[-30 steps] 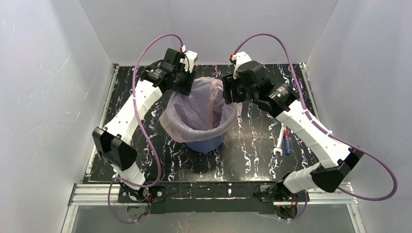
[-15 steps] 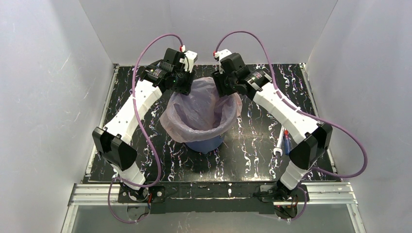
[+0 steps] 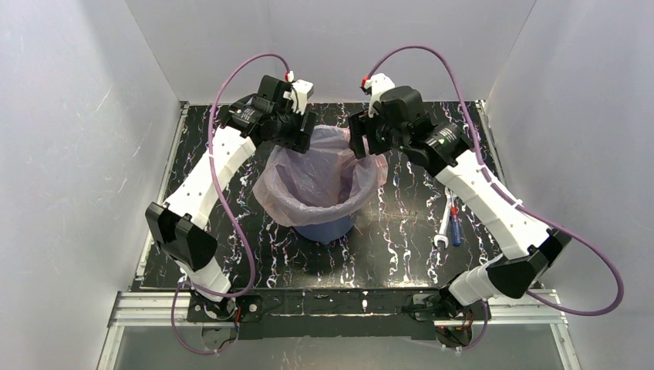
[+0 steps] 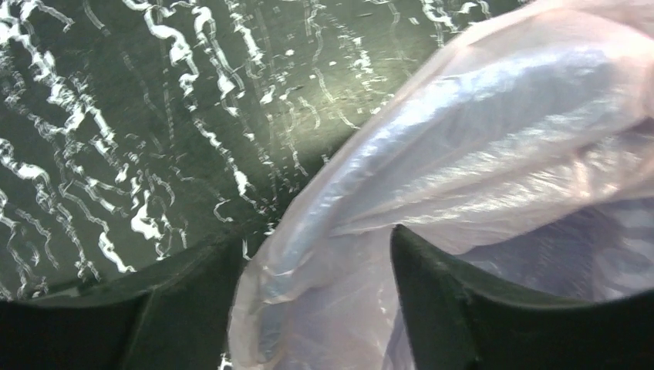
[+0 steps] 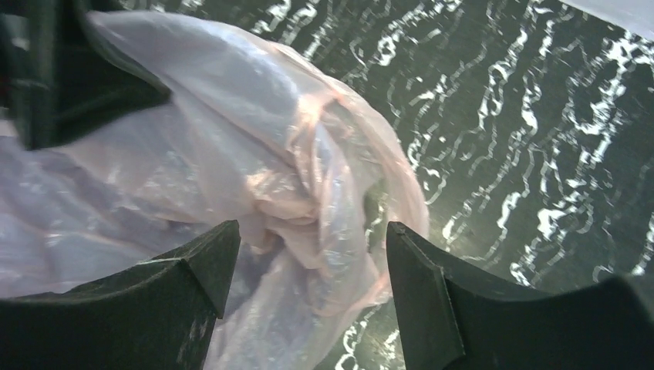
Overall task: Put the trash bags into the trash bin
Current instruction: Adjust the trash bag in the trash bin.
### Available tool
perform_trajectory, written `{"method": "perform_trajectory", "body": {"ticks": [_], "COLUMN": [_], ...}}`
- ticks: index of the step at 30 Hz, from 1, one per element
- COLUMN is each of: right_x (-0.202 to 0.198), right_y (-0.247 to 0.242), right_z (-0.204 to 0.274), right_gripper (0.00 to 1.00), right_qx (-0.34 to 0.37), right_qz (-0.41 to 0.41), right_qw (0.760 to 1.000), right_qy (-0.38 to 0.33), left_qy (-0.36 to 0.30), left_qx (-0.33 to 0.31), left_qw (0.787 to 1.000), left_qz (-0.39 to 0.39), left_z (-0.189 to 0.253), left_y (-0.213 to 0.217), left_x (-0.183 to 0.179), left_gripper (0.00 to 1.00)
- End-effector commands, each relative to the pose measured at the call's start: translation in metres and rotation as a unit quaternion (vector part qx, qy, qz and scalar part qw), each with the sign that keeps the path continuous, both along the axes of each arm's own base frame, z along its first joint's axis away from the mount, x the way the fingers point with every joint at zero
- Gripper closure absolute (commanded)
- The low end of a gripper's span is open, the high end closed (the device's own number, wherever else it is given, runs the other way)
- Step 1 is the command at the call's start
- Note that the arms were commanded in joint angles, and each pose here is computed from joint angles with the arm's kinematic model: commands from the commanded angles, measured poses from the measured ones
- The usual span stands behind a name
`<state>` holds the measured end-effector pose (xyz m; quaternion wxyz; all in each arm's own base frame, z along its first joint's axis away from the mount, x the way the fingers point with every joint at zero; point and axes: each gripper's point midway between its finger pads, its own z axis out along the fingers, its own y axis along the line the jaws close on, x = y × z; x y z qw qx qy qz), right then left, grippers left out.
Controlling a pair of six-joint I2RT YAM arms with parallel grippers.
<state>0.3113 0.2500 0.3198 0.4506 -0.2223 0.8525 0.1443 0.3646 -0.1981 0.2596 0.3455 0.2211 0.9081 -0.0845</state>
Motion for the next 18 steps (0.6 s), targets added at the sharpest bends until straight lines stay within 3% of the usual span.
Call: {"method": "perform_trajectory", "body": {"ticks": [1, 6, 13, 18], "right_x": [-0.009, -0.006, -0.018, -0.025], "right_y": [0.015, -0.018, -0.043, -0.055], "right_z": [0.046, 0.051, 0.042, 0.036], "right_gripper": [0.21, 0.21, 0.19, 0.19], "right_qx": [0.097, 0.12, 0.157, 0.16], "right_qz": [0.024, -0.059, -0.102, -0.12], "right_qw": [0.994, 0.987, 0.976, 0.974], "right_qy": [-0.041, -0.085, -0.112, -0.108], "left_qy": [-0.049, -0.094, -0.162, -0.2], "left_qx": [-0.104, -0.175, -0.231, -0.232], "left_qw": [0.992, 0.978, 0.959, 0.949], "left_qz": [-0.06, -0.064, -0.019, 0.072], "left_z": [0.06, 0.102, 0.146, 0.146], "left_y": [-0.026, -0.029, 0.002, 0.055], "left_x": [-0.016, -0.03, -0.063, -0.102], "left_gripper": [0.26, 0.02, 0.02, 0.02]}}
